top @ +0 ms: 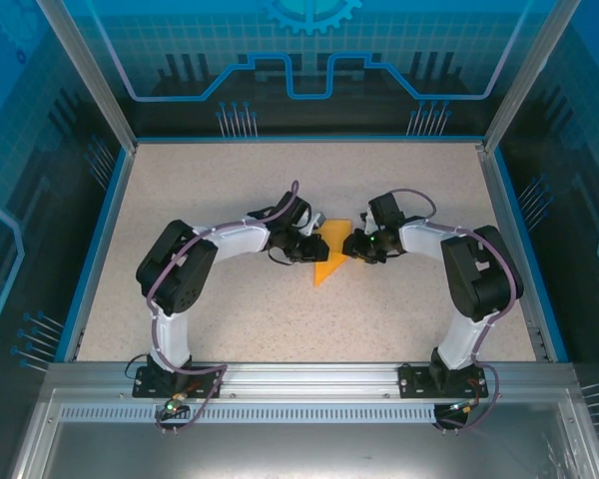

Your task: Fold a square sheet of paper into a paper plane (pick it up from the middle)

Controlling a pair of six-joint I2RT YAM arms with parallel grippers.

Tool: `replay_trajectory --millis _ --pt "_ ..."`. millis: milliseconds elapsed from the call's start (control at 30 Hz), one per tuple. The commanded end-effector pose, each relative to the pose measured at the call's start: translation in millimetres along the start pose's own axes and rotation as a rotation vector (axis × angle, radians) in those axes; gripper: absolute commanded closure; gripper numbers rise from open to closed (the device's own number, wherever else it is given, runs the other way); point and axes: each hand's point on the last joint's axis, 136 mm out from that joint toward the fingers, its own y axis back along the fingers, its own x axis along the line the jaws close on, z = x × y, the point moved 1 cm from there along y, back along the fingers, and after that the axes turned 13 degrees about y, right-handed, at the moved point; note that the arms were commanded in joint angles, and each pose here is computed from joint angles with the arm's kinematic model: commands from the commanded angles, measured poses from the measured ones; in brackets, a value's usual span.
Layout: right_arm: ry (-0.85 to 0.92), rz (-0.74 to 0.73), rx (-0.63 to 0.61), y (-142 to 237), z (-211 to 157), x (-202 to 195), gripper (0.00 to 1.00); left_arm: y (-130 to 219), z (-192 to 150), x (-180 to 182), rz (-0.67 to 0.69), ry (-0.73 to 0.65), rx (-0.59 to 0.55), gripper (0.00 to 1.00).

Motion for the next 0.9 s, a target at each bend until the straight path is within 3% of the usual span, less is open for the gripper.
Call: replay_trajectory --millis 0,500,867 --pt "0.033 0.012 -0.023 12.4 3.6 12.5 0.64 12.9 4.7 -6.6 0.018 -0.03 -0.014 0.82" --pt "-0.003 0.137 -0.03 4.0 6.9 30.0 0.6 0.6 5.1 22.2 0.116 -0.04 -0.003 0.84" --pt "-0.017 0.234 -0.037 1.4 4.0 41.8 0.65 -4.9 6.7 29.1 0.122 -0.029 0.004 0.84"
